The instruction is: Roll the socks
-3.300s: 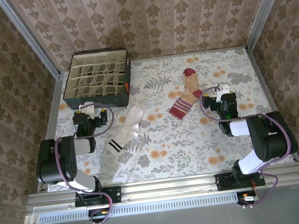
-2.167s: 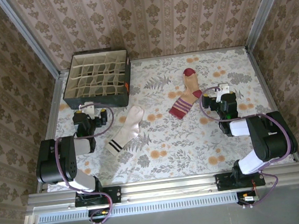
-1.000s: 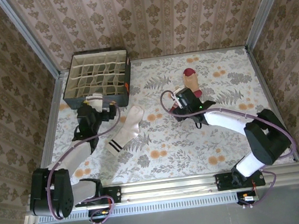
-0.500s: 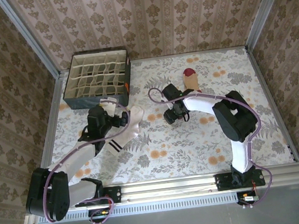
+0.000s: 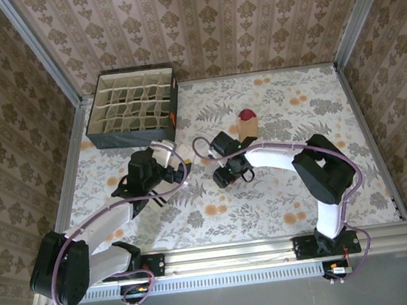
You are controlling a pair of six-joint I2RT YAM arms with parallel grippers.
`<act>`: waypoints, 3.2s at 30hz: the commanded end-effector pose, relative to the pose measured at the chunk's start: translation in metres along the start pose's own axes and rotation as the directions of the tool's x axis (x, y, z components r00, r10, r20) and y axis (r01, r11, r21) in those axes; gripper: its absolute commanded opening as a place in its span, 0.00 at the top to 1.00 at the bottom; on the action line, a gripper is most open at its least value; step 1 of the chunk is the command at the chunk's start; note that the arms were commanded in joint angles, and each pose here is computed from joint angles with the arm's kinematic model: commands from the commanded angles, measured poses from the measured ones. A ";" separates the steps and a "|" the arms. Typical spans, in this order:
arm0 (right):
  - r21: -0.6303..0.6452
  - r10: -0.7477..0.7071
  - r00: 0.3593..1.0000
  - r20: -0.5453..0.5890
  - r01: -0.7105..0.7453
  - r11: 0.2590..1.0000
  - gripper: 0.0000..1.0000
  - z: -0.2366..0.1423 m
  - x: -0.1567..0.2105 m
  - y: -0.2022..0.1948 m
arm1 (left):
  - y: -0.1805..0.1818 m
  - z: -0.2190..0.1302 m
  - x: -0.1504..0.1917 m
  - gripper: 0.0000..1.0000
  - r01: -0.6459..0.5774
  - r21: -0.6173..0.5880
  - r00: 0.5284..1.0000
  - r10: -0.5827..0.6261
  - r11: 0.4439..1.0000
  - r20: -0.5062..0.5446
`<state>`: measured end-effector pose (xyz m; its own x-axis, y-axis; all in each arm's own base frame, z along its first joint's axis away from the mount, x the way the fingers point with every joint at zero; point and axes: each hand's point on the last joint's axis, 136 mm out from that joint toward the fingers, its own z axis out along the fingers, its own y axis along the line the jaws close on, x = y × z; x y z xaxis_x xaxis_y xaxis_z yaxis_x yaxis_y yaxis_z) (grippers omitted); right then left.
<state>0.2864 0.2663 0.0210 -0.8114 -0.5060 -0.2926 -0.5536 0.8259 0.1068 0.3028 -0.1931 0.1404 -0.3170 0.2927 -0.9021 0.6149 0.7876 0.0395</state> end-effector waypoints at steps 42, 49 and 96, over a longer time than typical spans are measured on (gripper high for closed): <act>-0.515 -0.049 0.984 -0.170 -0.046 0.856 0.96 -0.038 0.043 0.037 | -0.144 0.027 0.030 0.31 -0.622 0.495 0.781 0.526 0.606 0.337; -0.511 -0.048 0.981 -0.189 -0.056 0.858 0.96 -0.033 0.043 0.034 | -0.169 0.015 0.058 0.32 -0.634 0.575 0.752 0.584 0.516 0.305; -0.458 0.409 0.869 0.280 -0.253 0.852 0.43 -0.070 0.029 0.016 | -0.189 0.026 0.074 1.00 0.038 0.717 0.911 0.270 0.696 -0.311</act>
<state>0.2280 0.2422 0.0623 -0.9071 -0.1149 -0.4049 -0.3530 0.7314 0.5834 0.1905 -0.3370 0.0538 -0.2481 0.6586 -0.7104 0.9678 0.1363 -0.2117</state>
